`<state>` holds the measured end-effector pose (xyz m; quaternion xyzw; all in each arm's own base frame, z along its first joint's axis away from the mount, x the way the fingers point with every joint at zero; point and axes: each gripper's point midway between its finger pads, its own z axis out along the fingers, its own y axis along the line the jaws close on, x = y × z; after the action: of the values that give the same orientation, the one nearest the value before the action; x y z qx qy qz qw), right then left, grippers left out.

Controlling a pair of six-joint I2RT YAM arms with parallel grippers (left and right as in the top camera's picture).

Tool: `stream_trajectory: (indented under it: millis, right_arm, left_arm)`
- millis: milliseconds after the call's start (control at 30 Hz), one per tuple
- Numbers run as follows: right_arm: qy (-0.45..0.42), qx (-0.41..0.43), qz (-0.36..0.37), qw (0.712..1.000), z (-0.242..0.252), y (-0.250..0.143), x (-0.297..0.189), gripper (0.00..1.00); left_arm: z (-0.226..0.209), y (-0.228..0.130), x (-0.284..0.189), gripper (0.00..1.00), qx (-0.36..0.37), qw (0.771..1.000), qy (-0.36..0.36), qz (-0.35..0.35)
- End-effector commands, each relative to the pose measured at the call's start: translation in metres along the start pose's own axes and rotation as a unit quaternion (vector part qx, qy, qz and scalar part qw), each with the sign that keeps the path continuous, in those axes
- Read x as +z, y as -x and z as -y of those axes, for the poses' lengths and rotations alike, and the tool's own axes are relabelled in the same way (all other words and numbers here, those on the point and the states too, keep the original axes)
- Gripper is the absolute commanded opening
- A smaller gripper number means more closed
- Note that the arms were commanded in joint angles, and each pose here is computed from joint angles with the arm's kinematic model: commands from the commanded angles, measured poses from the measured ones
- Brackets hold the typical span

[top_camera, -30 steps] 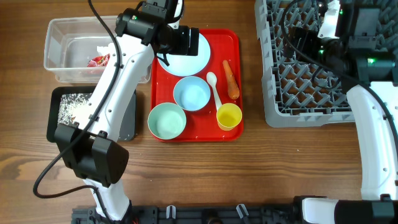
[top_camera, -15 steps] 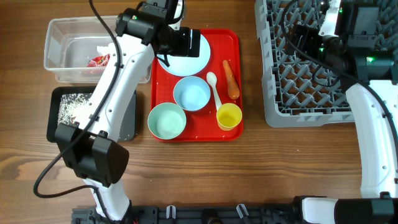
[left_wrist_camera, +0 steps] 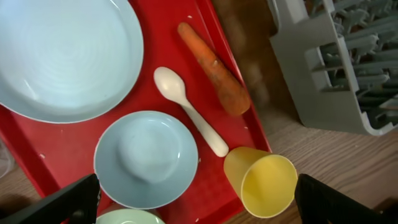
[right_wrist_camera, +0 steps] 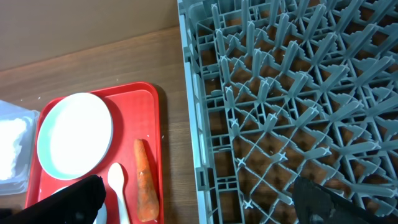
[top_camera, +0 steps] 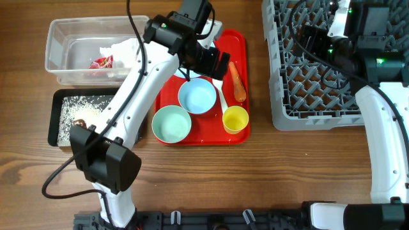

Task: Sort waste into correct bins and load items into the dishwasher rack
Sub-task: 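Move the left gripper back over the light blue bowl, then grasp the yellow cup with the left gripper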

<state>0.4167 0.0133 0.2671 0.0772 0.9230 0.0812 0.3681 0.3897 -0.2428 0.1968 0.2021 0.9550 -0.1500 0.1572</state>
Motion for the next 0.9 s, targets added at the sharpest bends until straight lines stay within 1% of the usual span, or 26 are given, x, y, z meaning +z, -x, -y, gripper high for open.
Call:
stream_trajectory:
  millis: [0,67,233,667,867]
  right_arm:
    - [-0.002,0.005,0.004,1.000,-0.001,0.004,0.001,1.00]
    - [-0.002,0.004,0.005,1.000,-0.002,0.004,0.001,1.00]
    - [-0.004,0.006,-0.004,1.000,-0.001,0.000,0.001,1.00]
    - [-0.004,0.005,-0.004,1.000,-0.001,0.000,0.001,1.00]
    - [-0.004,0.006,-0.005,1.000,-0.001,-0.001,0.001,1.00]
  left_arm:
    - [0.007,-0.018,0.014,1.00,0.016,0.999,-0.017,-0.037]
    - [0.009,-0.024,0.018,1.00,0.026,0.998,-0.020,-0.048]
    - [0.012,0.002,0.019,1.00,0.041,0.999,-0.024,0.006]
    - [0.009,-0.025,0.018,0.99,0.029,0.998,-0.019,-0.050]
    - [0.010,-0.027,0.018,1.00,0.028,0.998,-0.021,-0.054]
